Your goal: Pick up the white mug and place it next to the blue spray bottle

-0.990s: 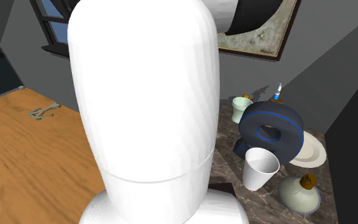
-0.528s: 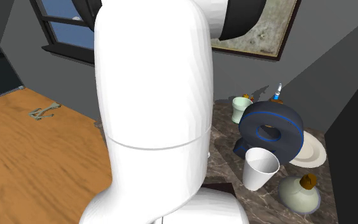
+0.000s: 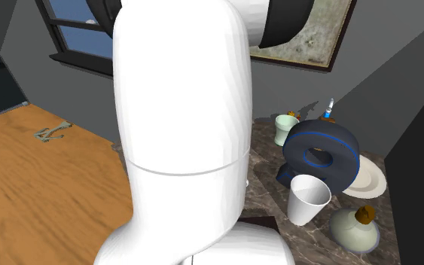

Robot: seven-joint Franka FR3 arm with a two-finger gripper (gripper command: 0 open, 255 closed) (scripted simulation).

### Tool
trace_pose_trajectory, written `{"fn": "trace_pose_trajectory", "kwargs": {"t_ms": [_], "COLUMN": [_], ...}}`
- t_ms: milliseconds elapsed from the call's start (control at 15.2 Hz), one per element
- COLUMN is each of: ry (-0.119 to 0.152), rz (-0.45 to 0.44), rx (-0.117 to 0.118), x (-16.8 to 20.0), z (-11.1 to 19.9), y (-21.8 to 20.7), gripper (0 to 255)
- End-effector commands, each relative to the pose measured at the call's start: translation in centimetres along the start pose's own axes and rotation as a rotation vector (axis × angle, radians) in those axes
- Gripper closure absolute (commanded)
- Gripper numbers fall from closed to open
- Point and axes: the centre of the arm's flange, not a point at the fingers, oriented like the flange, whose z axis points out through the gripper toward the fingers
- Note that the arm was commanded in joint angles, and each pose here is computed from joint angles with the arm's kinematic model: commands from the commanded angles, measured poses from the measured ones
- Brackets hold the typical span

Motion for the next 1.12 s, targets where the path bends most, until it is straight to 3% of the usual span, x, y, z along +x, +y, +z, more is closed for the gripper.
{"fn": "trace_pose_trajectory", "kwargs": {"t_ms": [0, 462, 1056], "ry": [0.000, 0.000, 0.000], "rz": [0.000, 0.000, 0.000], "rx": [0.000, 0.000, 0.000], "x": [0.0, 0.0, 0.3], "z": [0.0, 0.0, -4.7], "y": [0.0, 0.0, 0.3], "gripper": [255, 255, 255]}}
